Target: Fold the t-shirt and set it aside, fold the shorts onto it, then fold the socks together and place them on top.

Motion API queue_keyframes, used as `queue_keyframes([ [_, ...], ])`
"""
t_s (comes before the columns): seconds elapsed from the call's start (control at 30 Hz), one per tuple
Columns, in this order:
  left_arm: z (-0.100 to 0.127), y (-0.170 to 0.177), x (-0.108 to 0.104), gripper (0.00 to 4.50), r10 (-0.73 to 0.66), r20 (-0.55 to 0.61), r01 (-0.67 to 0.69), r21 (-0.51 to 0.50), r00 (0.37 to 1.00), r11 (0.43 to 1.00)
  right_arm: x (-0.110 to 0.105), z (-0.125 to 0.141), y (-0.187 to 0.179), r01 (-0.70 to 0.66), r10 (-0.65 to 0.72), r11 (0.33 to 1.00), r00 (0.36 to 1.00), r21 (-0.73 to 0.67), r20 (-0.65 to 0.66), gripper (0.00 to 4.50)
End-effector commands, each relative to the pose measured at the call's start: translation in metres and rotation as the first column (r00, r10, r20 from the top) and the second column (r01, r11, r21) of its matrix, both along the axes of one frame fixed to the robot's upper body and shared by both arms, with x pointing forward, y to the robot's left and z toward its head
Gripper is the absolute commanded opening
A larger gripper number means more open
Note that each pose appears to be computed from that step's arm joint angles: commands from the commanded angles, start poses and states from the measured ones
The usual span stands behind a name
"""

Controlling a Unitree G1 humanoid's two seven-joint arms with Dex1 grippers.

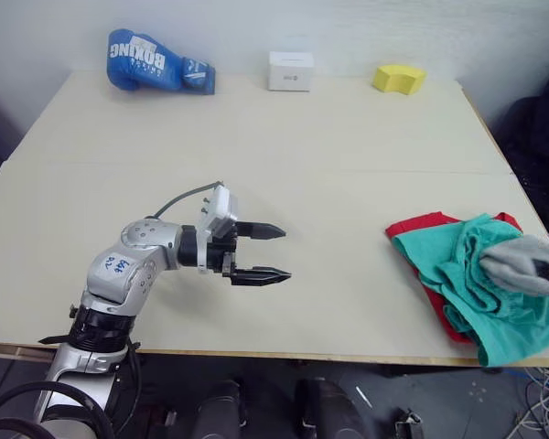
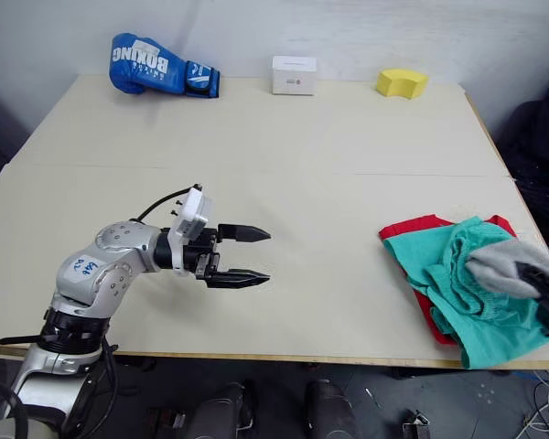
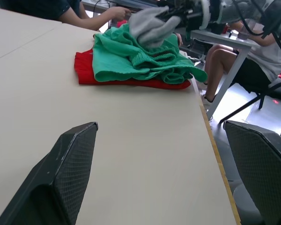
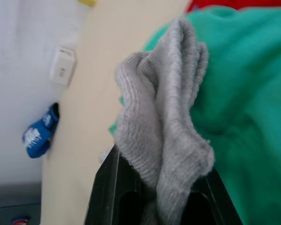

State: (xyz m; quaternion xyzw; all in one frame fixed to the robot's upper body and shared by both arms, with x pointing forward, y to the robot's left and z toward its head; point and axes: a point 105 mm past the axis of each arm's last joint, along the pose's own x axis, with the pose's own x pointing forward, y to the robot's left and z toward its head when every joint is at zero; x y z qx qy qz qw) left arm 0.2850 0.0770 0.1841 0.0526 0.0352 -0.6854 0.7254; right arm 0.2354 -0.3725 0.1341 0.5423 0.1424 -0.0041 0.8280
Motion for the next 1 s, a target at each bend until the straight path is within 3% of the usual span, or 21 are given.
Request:
queue_keyframes([
  [0.03, 0.010, 0.001, -0.006, 4.50, -0.020, 0.065, 0.021, -0.009, 0.998, 1.000, -0.003, -0.003, -0.007, -0.019, 0.017, 0.999, 0.999, -0.030, -0.047, 1.02],
  [0.13, 0.012, 0.008, -0.004, 4.50, 0.000, 0.082, -0.001, 0.009, 0.997, 1.000, -0.012, -0.003, -0.016, -0.015, 0.010, 0.998, 0.996, -0.061, -0.084, 1.93],
  [0.3, 0.014, 0.032, 0.002, 4.50, 0.041, 0.060, -0.044, 0.048, 0.997, 0.998, -0.045, 0.006, -0.035, -0.031, -0.002, 0.980, 0.986, -0.198, -0.168, 3.57],
  [0.4, 0.008, 0.044, 0.005, 4.50, 0.087, 0.053, -0.090, 0.065, 0.995, 0.994, -0.066, 0.006, -0.033, -0.143, 0.043, 0.909, 0.966, -0.391, -0.253, 4.46],
  [0.43, 0.005, 0.048, 0.008, 4.50, 0.114, 0.067, -0.119, 0.071, 0.991, 0.990, -0.069, 0.009, -0.034, -0.168, 0.051, 0.870, 0.966, -0.463, -0.255, 4.46],
  [0.47, 0.001, 0.054, 0.012, 4.50, 0.147, 0.086, -0.154, 0.081, 0.985, 0.985, -0.069, 0.015, -0.040, -0.173, 0.043, 0.789, 0.973, -0.590, -0.227, 4.46],
  [0.53, -0.005, 0.065, 0.019, 4.50, 0.206, 0.123, -0.219, 0.102, 0.971, 0.970, -0.063, 0.035, -0.046, -0.164, 0.097, 0.517, 0.986, -0.840, -0.133, 4.46],
  [0.57, -0.008, 0.072, 0.021, 4.50, 0.232, 0.130, -0.246, 0.109, 0.964, 0.963, -0.057, 0.049, -0.042, -0.129, 0.165, 0.339, 0.983, -0.932, -0.076, 4.46],
  [0.67, -0.016, 0.094, 0.025, 4.50, 0.323, 0.171, -0.345, 0.122, 0.931, 0.931, -0.035, 0.088, -0.029, 0.070, 0.289, -0.045, 0.956, -0.997, 0.054, 4.46],
  [0.7, -0.021, 0.105, 0.027, 4.50, 0.370, 0.203, -0.400, 0.132, 0.907, 0.907, -0.025, 0.098, -0.016, 0.112, 0.360, -0.128, 0.931, -0.985, 0.059, 4.46],
  [0.73, -0.025, 0.116, 0.027, 4.50, 0.406, 0.221, -0.441, 0.147, 0.887, 0.885, -0.015, 0.104, 0.001, 0.148, 0.443, -0.184, 0.895, -0.972, 0.052, 4.46],
  [0.83, -0.032, 0.146, 0.024, 4.50, 0.482, 0.302, -0.545, 0.178, 0.823, 0.819, 0.011, 0.093, 0.060, 0.162, 0.687, -0.252, 0.725, -0.954, -0.058, 4.46],
  [1.0, -0.034, 0.167, 0.013, 4.50, 0.528, 0.391, -0.627, 0.190, 0.754, 0.755, 0.042, 0.067, 0.129, 0.207, 0.892, -0.199, 0.444, -0.958, -0.089, 4.46],
])
